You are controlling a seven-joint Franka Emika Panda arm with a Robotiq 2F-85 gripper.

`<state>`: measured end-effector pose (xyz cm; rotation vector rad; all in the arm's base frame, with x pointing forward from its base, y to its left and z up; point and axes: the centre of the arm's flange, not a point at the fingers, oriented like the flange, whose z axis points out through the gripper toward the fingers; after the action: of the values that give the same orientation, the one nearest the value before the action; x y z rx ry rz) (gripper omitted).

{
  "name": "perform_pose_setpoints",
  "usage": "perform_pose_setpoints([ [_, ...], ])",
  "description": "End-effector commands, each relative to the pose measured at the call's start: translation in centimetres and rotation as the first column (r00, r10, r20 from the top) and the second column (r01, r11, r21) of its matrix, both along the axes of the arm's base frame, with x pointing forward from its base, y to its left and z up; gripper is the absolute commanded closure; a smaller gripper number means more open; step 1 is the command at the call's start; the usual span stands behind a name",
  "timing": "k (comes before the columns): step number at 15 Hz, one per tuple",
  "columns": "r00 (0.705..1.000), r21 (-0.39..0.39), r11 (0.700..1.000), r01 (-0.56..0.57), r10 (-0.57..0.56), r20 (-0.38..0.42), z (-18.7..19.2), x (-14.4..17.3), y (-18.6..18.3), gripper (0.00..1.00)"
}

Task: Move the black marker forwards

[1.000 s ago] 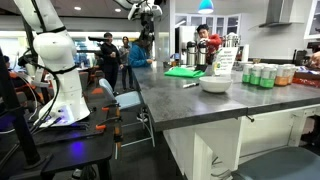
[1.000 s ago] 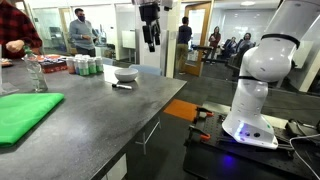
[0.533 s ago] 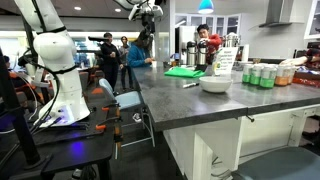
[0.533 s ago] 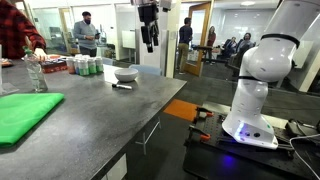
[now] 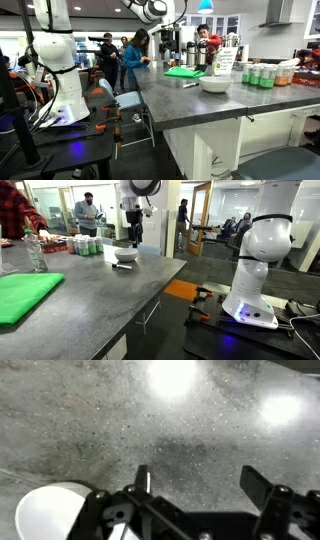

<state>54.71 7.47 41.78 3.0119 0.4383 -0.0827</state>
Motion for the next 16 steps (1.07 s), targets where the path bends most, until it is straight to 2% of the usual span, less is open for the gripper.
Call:
perform_pose_setpoints([
  [1,0.999,0.070,0.997,-0.042,0.043,-0.019,-2.9,4.9,-1.2,0.00],
  [6,0.996,0.068,0.995,-0.076,0.078,-0.040,-6.6,8.8,-2.0,0.00],
  [10,0.996,0.097,0.993,-0.070,0.076,-0.054,-8.7,11.0,-2.4,0.00],
  [13,0.996,0.116,0.992,-0.056,0.064,-0.065,-10.4,11.8,-2.9,0.05],
  [16,0.996,0.124,0.992,-0.031,0.041,-0.082,-12.2,12.2,-3.6,0.17],
])
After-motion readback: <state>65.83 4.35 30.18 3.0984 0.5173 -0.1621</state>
